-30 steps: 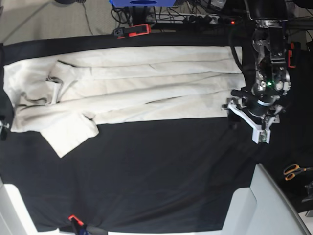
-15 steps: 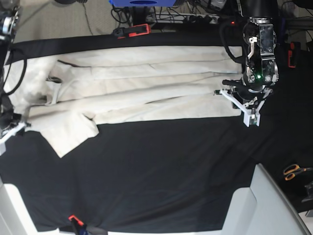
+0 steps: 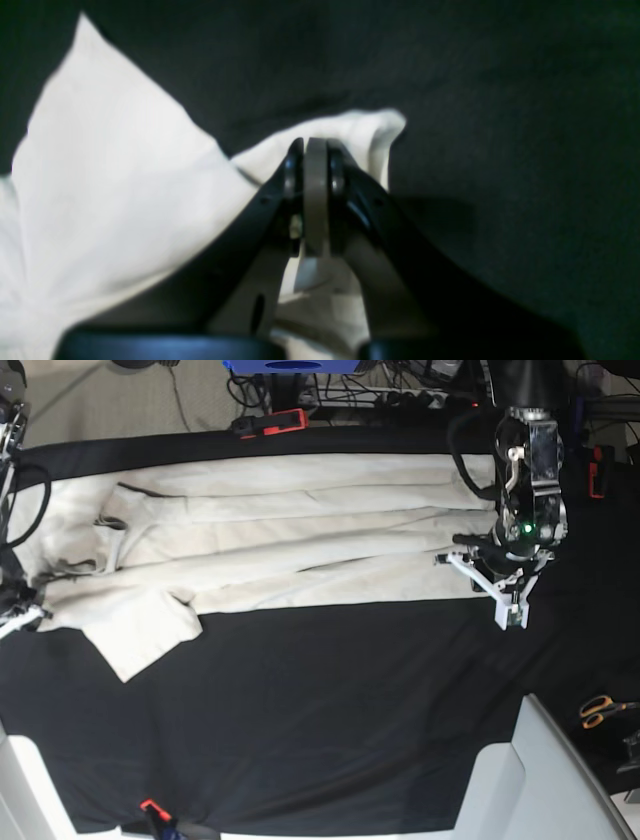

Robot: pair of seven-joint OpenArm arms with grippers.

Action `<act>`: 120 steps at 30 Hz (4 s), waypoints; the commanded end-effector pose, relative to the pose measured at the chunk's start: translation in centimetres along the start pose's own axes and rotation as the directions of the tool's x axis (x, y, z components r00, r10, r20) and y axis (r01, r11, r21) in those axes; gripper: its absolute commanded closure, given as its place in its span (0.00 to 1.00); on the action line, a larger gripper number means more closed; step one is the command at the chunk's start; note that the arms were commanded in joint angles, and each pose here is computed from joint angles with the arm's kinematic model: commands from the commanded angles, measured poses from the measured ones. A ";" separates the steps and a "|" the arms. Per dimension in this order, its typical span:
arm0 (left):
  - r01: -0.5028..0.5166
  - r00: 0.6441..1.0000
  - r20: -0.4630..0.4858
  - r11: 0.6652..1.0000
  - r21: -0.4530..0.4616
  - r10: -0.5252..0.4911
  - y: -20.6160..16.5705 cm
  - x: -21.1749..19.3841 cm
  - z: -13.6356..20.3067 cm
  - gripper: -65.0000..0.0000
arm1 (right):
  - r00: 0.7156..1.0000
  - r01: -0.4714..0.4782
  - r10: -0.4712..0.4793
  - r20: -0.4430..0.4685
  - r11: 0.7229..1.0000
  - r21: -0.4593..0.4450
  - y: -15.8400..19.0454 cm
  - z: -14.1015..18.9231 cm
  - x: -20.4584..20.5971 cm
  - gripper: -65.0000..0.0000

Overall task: Fold the T-shirt properly
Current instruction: 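Raise the right gripper and move it to the sleeve at the collar end, then tuck the loose sleeve fabric under the collar end with the right gripper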

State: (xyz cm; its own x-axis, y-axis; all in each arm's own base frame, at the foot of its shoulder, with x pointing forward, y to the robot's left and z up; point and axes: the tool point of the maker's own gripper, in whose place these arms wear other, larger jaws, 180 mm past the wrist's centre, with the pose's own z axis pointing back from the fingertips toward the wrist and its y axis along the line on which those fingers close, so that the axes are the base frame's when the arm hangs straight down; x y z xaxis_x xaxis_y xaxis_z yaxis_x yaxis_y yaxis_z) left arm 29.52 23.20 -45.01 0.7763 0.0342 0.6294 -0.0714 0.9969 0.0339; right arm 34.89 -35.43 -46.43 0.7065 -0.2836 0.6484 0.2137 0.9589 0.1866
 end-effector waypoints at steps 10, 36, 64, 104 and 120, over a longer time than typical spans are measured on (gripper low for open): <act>-0.004 0.995 0.103 1.000 0.008 0.004 0.6 1.5 0.3 1.00 | 0.976 -0.154 0.162 0.148 0.986 -0.065 -1.3 0.0 5.0 1.00; 0.043 0.991 0.127 0.996 0.075 -0.053 3.9 0.7 3.2 1.00 | 0.989 -0.122 0.110 0.099 0.985 0.124 10.1 -5.2 5.7 0.44; -0.005 0.992 0.125 0.992 0.124 -0.011 6.2 0.0 4.0 1.00 | 0.977 -0.209 0.212 0.000 0.963 0.171 12.6 -6.1 0.3 0.76; 0.000 0.989 0.149 0.993 0.122 -0.019 6.1 1.4 3.7 1.00 | 0.911 -0.398 0.396 -0.120 0.917 0.003 9.4 7.4 0.4 1.00; 0.019 0.989 0.146 0.991 0.134 -0.038 6.6 1.5 3.8 1.00 | 0.908 -0.372 0.352 -0.226 0.927 -0.050 6.3 11.7 -6.8 1.00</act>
State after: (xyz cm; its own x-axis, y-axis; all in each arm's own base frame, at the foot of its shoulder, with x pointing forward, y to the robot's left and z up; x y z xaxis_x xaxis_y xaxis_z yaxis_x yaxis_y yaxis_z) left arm 26.97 29.22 -42.11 0.7103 -0.0012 0.7039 -0.1372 0.9806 0.1402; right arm 22.72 -26.95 -41.99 0.8863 0.0663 0.4583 -0.0296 0.9958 -0.0869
